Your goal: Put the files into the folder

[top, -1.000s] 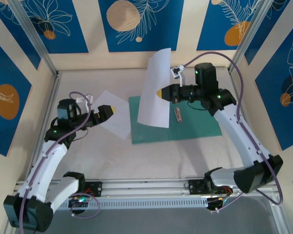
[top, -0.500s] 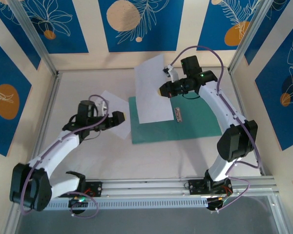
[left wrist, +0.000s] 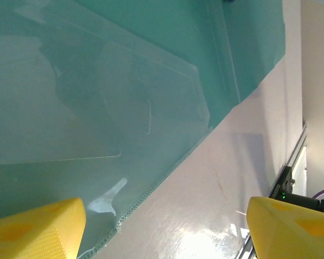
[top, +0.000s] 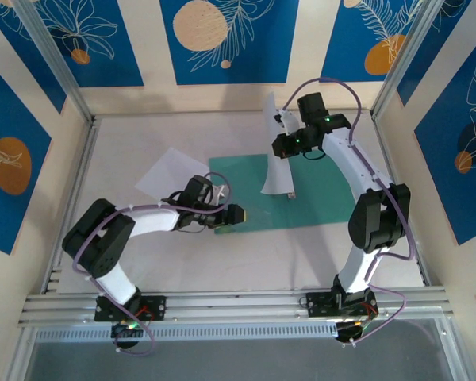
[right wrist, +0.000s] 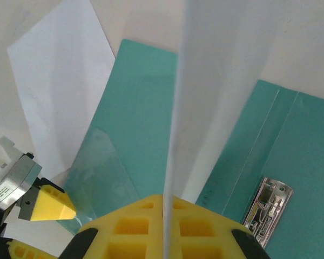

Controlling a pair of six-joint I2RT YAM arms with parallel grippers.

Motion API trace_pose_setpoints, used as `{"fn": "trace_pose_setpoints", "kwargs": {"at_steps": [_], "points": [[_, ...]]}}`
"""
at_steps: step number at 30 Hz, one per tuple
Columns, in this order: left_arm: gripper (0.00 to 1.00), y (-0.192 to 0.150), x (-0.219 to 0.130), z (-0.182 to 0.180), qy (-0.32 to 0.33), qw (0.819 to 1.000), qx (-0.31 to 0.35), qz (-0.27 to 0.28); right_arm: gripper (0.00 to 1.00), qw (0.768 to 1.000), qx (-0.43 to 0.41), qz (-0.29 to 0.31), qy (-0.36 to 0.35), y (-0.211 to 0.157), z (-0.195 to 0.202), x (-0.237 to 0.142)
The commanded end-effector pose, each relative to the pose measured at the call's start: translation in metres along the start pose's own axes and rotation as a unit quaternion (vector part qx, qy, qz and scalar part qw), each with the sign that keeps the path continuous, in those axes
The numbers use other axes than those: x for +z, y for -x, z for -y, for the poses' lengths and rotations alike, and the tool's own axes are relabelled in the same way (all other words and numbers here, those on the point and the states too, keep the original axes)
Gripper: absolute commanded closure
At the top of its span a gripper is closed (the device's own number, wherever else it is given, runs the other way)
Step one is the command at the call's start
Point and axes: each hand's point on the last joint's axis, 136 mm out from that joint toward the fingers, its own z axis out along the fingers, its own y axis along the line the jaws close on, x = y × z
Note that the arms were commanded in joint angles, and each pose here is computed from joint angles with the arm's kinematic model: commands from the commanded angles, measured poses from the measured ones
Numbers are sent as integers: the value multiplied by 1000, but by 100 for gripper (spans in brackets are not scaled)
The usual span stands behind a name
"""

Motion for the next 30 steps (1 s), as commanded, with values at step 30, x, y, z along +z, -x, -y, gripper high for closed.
{"fn": "trace_pose_setpoints", "kwargs": {"at_steps": [30], "points": [[26,-6,-38,-73,165,986,20,-34,96,993,-16,71,89,24,-44,-55]]}}
